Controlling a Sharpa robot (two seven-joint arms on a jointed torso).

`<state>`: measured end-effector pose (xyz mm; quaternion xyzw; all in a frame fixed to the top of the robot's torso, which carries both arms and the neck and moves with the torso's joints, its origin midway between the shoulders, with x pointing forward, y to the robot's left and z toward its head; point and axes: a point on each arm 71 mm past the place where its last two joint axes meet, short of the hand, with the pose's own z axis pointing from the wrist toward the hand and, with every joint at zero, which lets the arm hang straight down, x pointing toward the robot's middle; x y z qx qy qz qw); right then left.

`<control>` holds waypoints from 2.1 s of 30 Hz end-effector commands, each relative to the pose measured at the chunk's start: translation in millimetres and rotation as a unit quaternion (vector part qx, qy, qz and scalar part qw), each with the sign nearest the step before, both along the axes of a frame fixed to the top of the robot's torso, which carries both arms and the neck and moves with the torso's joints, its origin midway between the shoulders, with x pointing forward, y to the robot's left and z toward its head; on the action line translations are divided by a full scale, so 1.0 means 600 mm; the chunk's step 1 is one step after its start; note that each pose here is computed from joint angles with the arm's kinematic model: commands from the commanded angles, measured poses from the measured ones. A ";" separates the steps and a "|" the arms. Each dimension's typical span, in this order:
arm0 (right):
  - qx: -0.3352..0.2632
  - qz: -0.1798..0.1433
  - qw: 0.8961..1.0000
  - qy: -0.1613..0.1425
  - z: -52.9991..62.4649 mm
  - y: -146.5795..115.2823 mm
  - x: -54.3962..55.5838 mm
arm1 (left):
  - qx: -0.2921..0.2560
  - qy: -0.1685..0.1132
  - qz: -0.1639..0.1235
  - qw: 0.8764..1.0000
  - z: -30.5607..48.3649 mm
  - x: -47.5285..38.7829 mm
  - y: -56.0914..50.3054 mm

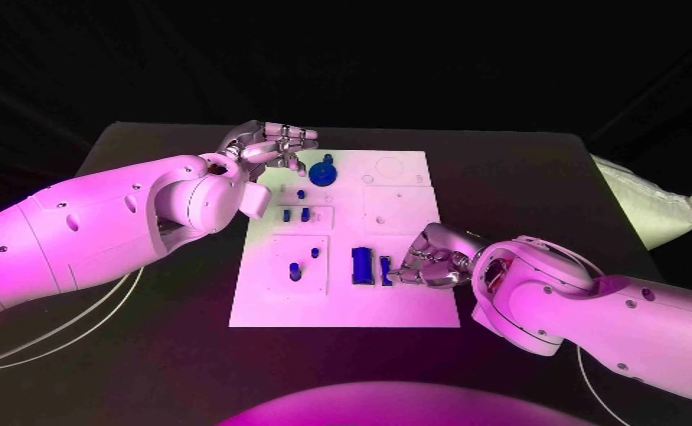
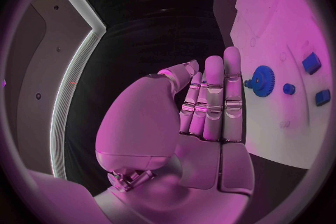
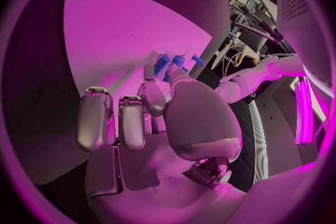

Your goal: Assemble the parts on the task board

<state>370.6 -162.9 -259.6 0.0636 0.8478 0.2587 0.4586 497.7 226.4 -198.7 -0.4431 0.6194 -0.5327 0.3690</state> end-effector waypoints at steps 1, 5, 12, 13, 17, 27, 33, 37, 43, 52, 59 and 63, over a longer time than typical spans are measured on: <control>-0.004 0.035 0.999 0.006 -0.004 0.007 -0.004 | -0.003 -0.002 -0.011 1.000 0.001 -0.001 -0.005; -0.006 0.031 0.999 0.005 -0.006 0.007 -0.002 | -0.003 -0.002 -0.011 1.000 0.001 -0.001 -0.005; -0.009 0.024 1.000 0.005 -0.010 0.011 0.001 | -0.003 -0.002 -0.011 1.000 0.001 0.000 -0.006; -0.009 0.023 1.000 0.004 -0.011 0.012 0.001 | -0.003 -0.002 -0.011 1.000 0.001 0.000 -0.006; -0.015 0.014 1.000 0.004 -0.015 0.010 0.006 | -0.003 -0.002 -0.011 1.000 0.001 0.000 -0.006; -0.033 0.014 0.999 0.017 -0.030 0.013 0.011 | -0.003 -0.002 -0.011 1.000 0.001 0.000 -0.006; -0.012 0.008 1.000 0.003 -0.025 0.012 0.009 | -0.003 -0.002 -0.011 1.000 0.001 0.000 -0.006; 0.023 0.003 1.000 -0.008 -0.015 0.007 0.006 | -0.002 -0.002 -0.010 1.000 0.001 0.000 -0.005; 0.083 -0.008 0.996 -0.024 0.013 -0.005 0.015 | -0.005 -0.002 -0.008 1.000 0.000 0.001 -0.004; 0.226 -0.062 0.972 -0.001 0.041 -0.038 0.069 | -0.036 0.001 0.001 0.999 -0.004 0.002 -0.003; 0.330 -0.112 0.937 0.003 0.048 -0.081 0.132 | -0.046 -0.002 0.023 0.999 -0.017 0.009 0.004; 0.385 -0.144 0.912 0.001 0.048 -0.104 0.170 | -0.066 -0.005 0.032 0.997 -0.026 0.018 0.005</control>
